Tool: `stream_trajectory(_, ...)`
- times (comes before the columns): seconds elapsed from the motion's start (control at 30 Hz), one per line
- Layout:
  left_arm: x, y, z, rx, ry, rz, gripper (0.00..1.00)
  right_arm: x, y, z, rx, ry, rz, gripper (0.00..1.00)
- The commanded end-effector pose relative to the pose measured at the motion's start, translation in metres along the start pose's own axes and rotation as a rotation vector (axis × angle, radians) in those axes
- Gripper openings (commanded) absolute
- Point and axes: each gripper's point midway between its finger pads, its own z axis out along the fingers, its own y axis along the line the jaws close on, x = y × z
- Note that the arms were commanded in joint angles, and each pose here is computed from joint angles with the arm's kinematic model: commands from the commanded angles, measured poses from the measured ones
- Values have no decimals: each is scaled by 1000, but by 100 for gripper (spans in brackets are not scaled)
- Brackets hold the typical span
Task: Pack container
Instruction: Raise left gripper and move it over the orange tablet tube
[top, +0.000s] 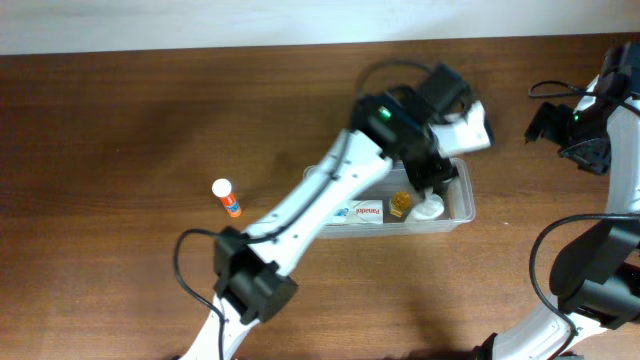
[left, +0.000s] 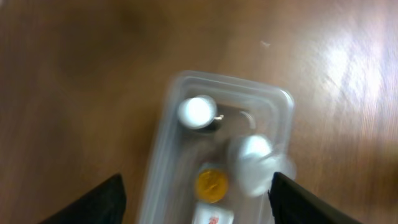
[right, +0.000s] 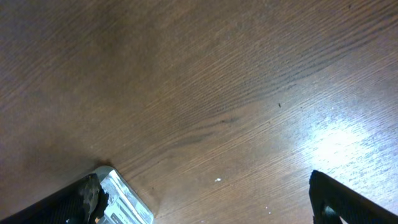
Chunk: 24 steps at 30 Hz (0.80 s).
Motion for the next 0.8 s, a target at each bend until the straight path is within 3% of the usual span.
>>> stream_trajectory(0.0,18,73,-59,-206,-19,-307,79,0,0,2,2,3,12,98)
stream_trajectory(0.13,61,116,-101,-280,8,-547,87,0,0,2,2,3,12,98)
stream_trajectory(0.37,182,171,-154,-370,154,-1032,87,0,0,2,2,3,12,98)
stream_trajectory(0.6,234,185,-159,-290,182,-1232,87,0,0,2,2,3,12,98)
stream_trajectory(0.73,277,150,-151,-263,382,-1285,87,0,0,2,2,3,12,98)
stream_trajectory(0.77,286,142,-152,-270,421,-1288,91,0,0,2,2,3,12,98)
